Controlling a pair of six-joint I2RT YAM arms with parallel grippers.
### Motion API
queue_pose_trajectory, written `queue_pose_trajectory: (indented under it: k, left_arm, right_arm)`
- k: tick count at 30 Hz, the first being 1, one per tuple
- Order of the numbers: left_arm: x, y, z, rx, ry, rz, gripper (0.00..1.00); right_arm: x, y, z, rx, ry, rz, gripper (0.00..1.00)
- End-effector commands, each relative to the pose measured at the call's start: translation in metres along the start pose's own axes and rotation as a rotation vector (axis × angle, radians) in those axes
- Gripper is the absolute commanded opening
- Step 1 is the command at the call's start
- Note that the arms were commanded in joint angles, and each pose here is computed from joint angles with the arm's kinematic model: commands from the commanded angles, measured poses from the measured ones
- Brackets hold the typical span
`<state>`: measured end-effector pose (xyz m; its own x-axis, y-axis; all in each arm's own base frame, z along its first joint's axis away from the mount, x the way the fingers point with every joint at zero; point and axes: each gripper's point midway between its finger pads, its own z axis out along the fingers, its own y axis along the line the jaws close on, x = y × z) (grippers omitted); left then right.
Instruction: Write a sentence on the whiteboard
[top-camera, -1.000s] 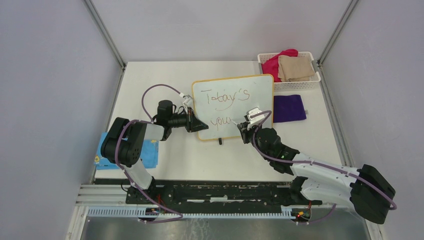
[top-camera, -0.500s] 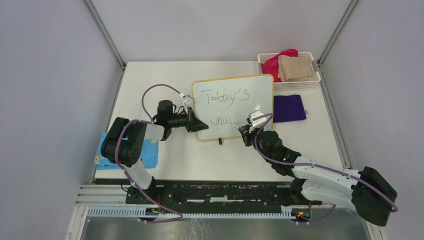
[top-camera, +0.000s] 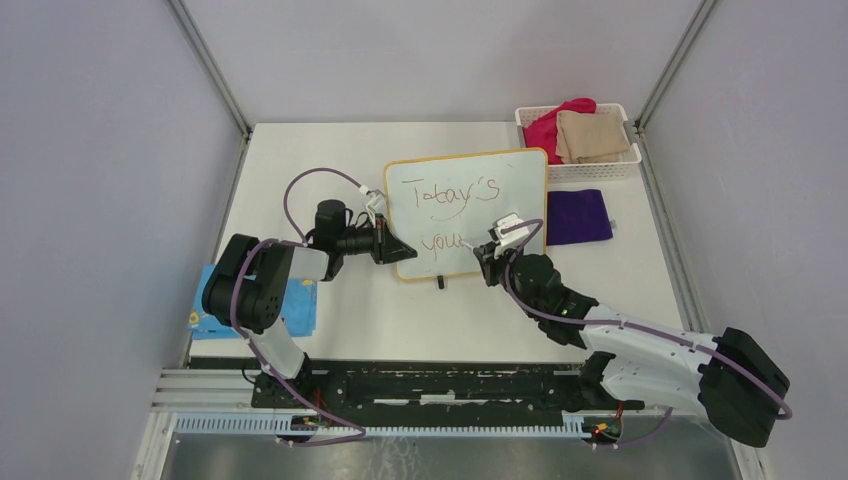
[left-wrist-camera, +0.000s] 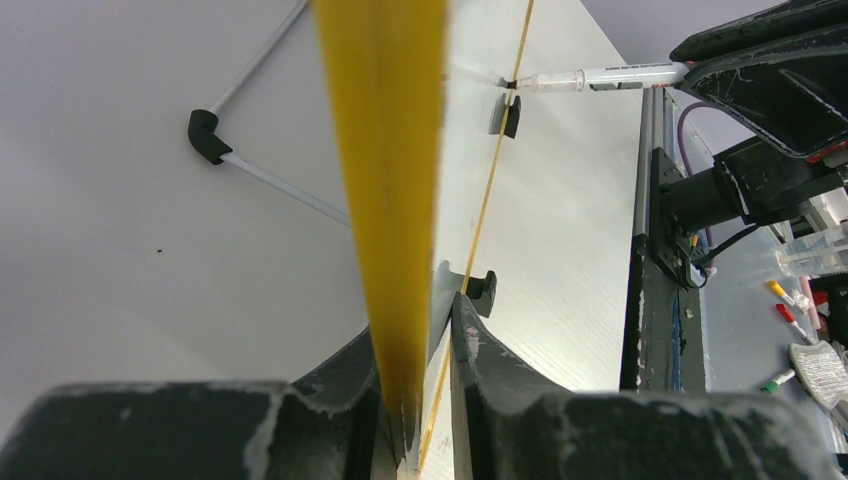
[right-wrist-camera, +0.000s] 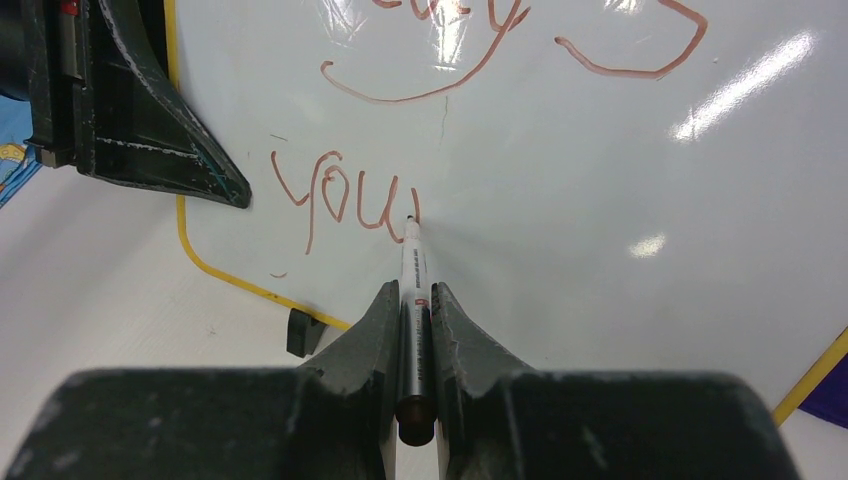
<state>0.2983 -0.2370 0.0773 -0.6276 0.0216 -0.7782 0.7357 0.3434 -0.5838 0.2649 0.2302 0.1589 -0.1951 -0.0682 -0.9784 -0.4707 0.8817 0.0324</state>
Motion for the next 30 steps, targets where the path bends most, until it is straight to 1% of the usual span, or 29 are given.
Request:
queue_pose_trajectory:
  k: [1, 12, 17, 24, 26, 30]
  left_arm:
    - [0.045, 0.019, 0.000, -0.111, 0.109, -0.111, 0.02]
    - [0.045, 0.019, 0.000, -0.111, 0.109, -0.111, 0.02]
    - [0.045, 0.019, 0.000, -0.110, 0.110, -0.112, 0.02]
    - [0.045, 0.019, 0.000, -0.111, 0.109, -0.111, 0.02]
    - [0.045, 0.019, 0.000, -0.110, 0.110, -0.112, 0.02]
    - [0.045, 0.019, 0.000, -0.110, 0.109, -0.111, 0.02]
  right_arm:
    - [-0.025, -0.017, 0.005, 0.081, -0.058, 0.003, 0.00]
    - [-0.030, -0.038, 0.000, 0.142, -0.078, 0.030, 0.00]
    - [-0.029, -0.037, -0.002, 0.125, -0.078, 0.031, 0.00]
    - [-0.060, -0.030, -0.020, 0.066, -0.160, 0.072, 0.00]
    - [-0.063, -0.036, -0.027, 0.088, -0.166, 0.060, 0.00]
    - [-0.050, -0.056, -0.035, 0.178, -0.134, 0.029, 0.00]
